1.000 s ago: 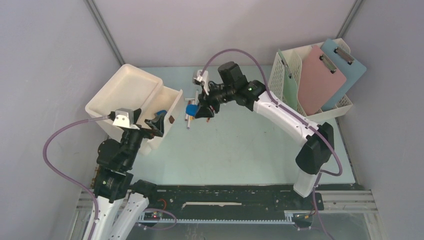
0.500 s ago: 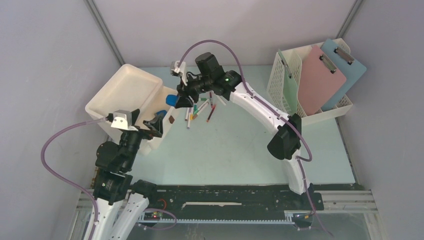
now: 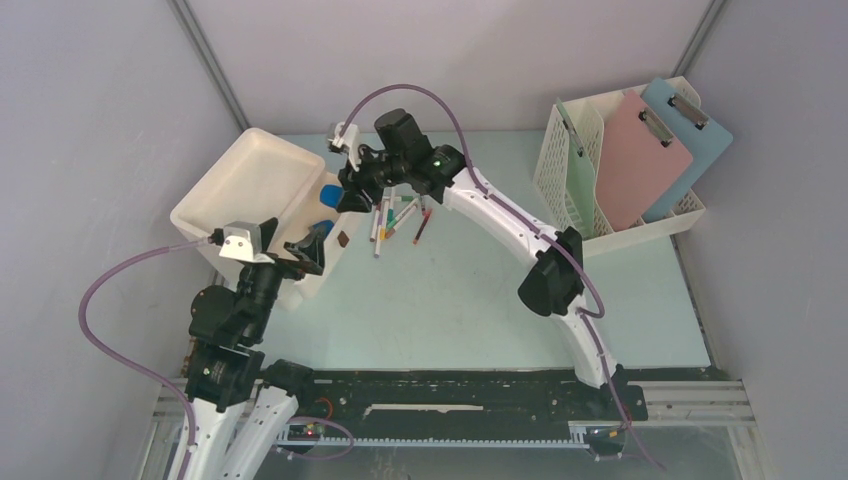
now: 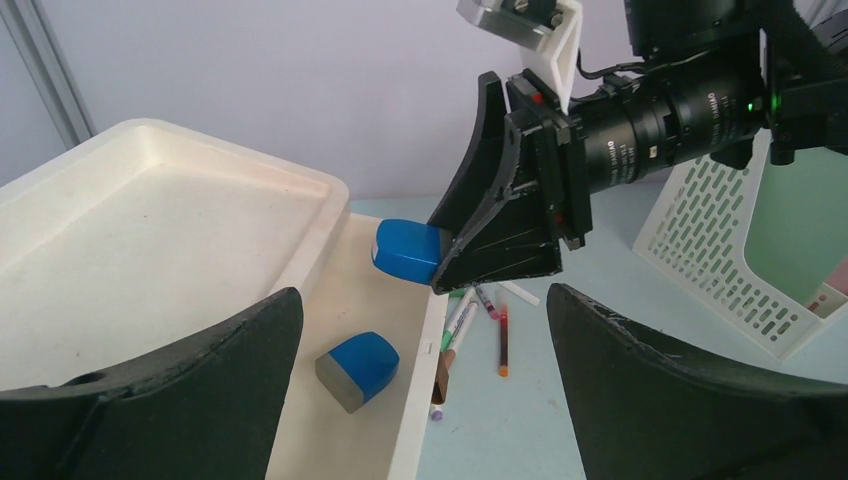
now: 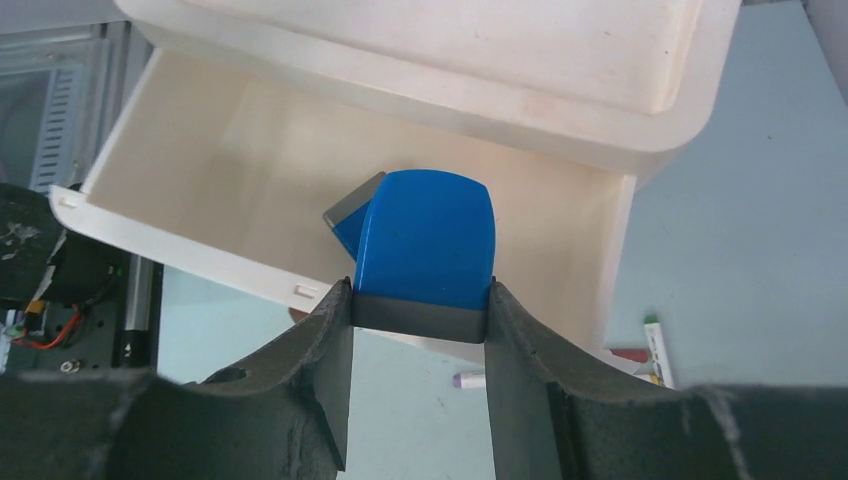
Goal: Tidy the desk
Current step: Place the stationery in the drawer.
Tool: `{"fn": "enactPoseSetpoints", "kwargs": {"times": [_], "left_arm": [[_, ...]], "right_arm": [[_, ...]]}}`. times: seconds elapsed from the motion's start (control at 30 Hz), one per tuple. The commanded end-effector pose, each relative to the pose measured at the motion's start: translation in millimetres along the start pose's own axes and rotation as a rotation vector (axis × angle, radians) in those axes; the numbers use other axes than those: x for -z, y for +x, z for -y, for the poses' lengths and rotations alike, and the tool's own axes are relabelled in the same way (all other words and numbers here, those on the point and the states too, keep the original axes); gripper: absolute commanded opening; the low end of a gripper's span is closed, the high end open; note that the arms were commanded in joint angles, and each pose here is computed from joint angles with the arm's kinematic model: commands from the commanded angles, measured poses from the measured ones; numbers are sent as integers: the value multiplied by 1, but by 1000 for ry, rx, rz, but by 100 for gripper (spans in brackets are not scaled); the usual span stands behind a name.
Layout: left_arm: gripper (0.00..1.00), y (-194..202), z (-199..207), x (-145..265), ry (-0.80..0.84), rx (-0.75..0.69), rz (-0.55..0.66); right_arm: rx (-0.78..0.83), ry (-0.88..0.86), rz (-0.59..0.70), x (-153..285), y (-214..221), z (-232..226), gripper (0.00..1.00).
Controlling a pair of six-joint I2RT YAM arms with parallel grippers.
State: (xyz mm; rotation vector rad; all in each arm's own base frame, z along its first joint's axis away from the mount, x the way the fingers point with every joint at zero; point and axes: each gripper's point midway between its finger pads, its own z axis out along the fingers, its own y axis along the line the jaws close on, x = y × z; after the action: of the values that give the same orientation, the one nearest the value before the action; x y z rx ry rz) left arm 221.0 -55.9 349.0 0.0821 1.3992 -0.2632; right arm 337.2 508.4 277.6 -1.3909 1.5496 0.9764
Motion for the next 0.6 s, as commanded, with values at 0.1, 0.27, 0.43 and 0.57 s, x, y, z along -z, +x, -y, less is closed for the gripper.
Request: {"fn": "enactPoseSetpoints", "kwargs": {"times": [0.1,0.27,0.43,0.57], "left_arm": [[100,-5,-3,0,-18,9,30],[100,-5,-3,0,-17,10,30],[100,-5,-3,0,-15,10,29],[100,-4,-3,0,-16,9,29]], "right_arm": [[20,62,53,-6,-18,11,46],[2,54,66,0,-25,8,62],[-10,35,89,12,-39,0,78],[-25,11,94,25,-46,-7,92]]}}
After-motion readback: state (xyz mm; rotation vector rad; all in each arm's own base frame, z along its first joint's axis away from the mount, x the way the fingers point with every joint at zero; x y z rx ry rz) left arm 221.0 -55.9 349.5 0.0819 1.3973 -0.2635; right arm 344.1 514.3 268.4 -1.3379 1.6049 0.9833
